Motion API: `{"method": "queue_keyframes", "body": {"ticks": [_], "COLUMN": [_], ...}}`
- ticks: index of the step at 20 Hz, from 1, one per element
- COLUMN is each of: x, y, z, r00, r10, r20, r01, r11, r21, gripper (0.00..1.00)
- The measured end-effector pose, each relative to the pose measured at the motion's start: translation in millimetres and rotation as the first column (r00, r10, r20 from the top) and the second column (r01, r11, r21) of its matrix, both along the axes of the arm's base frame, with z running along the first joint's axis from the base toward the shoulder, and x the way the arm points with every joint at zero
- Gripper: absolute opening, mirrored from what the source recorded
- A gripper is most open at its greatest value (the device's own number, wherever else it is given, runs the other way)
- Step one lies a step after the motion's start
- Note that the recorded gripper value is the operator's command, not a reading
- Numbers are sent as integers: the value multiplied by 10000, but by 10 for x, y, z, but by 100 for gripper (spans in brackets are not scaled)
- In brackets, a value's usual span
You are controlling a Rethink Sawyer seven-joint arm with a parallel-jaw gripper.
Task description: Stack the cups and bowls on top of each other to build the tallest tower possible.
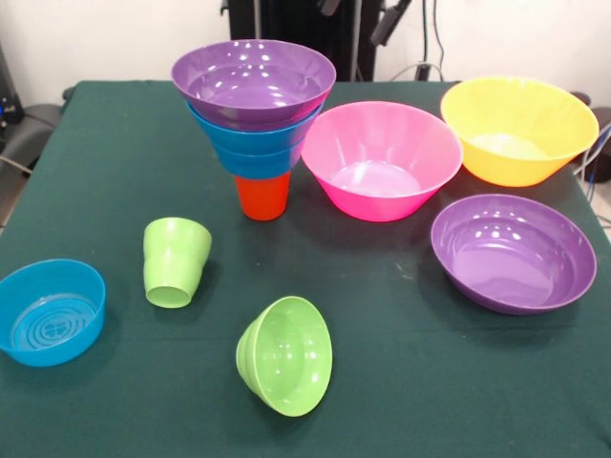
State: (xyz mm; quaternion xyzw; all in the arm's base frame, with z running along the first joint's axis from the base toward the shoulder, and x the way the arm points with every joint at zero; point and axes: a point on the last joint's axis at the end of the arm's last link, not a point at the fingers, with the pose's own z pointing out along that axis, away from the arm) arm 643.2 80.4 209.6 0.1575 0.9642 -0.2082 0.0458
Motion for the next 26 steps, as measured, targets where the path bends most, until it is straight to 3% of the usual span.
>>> {"method": "queue_keyframes", "body": {"ticks": [7, 12, 20, 26], "x": [2, 77, 220, 249], "y": [204, 292, 328, 377], "z": [-5, -43, -214, -407], "r00": [9999, 9967, 9806, 9709], "r10": [142, 369, 738, 979], "r20": [97, 720, 1816, 2187], "r01": [-144, -396, -832, -1100], "r11": [9997, 9986, 9955, 9930], "r21": [194, 358, 449, 437], "gripper": [100, 100, 100, 100]}}
